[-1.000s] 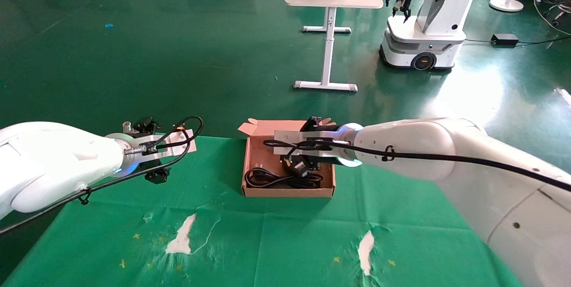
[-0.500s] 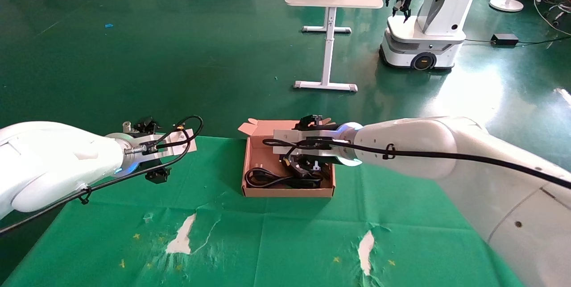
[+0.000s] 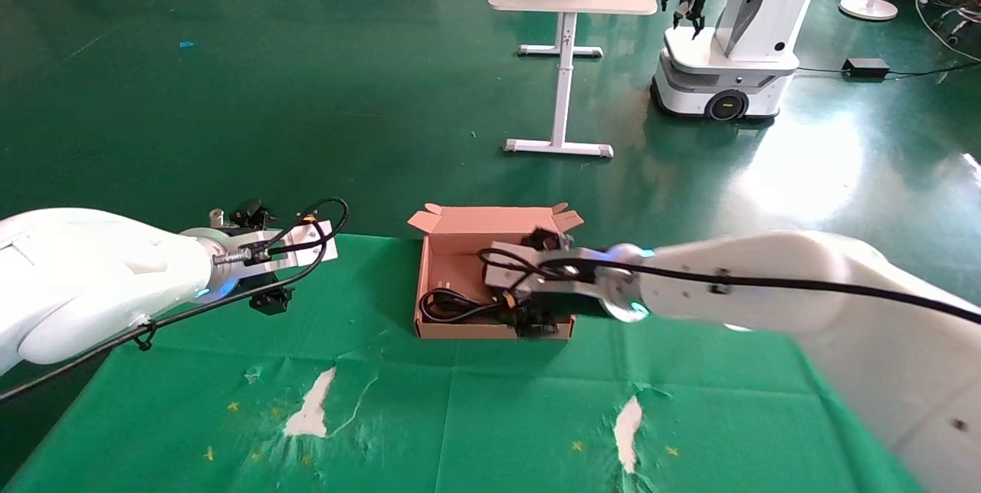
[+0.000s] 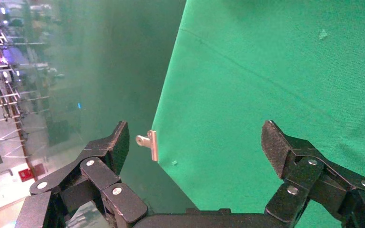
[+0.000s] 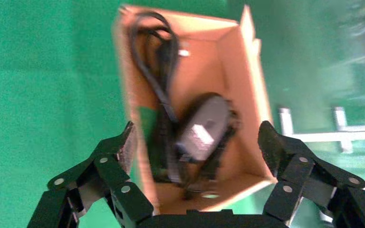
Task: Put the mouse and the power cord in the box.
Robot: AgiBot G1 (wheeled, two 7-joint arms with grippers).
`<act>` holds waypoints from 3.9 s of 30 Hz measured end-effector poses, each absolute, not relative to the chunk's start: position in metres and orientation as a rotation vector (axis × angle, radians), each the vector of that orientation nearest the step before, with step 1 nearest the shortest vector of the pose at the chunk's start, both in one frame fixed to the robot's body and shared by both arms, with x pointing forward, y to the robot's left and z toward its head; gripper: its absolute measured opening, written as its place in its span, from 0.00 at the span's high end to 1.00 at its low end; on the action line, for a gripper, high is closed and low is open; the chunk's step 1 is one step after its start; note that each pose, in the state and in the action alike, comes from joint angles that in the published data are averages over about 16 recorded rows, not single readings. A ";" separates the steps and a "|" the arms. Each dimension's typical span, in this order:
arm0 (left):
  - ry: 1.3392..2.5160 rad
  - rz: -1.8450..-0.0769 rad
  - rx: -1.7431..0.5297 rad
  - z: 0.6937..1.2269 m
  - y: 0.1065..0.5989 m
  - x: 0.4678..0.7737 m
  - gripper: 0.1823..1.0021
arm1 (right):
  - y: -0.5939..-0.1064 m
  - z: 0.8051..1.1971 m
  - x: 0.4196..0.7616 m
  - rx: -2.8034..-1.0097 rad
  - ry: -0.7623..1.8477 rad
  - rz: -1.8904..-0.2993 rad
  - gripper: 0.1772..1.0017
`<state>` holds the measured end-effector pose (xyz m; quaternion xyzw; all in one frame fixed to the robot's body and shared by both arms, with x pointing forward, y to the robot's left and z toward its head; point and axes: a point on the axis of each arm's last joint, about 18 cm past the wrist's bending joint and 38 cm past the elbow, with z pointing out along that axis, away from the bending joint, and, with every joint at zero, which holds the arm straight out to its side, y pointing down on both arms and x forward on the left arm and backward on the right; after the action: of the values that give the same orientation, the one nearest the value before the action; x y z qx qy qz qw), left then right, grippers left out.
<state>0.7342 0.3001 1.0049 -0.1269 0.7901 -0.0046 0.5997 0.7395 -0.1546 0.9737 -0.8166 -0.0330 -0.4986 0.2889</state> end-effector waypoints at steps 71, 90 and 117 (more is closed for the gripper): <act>2.179 -1.548 -0.061 0.949 0.279 0.548 0.00 | -0.302 0.992 0.475 -1.596 -0.231 -0.552 0.00; 1.897 -1.823 0.309 0.997 0.303 0.467 0.00 | -0.302 0.992 0.475 -1.595 -0.231 -0.551 0.00; 1.925 -1.800 0.276 0.992 0.300 0.475 0.00 | -0.302 0.992 0.475 -1.595 -0.230 -0.552 0.00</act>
<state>0.4753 0.3000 0.9921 0.1009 0.7047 -0.6588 0.2434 0.4754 -0.3022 0.9921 -0.7046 -0.1016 -0.2438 0.6586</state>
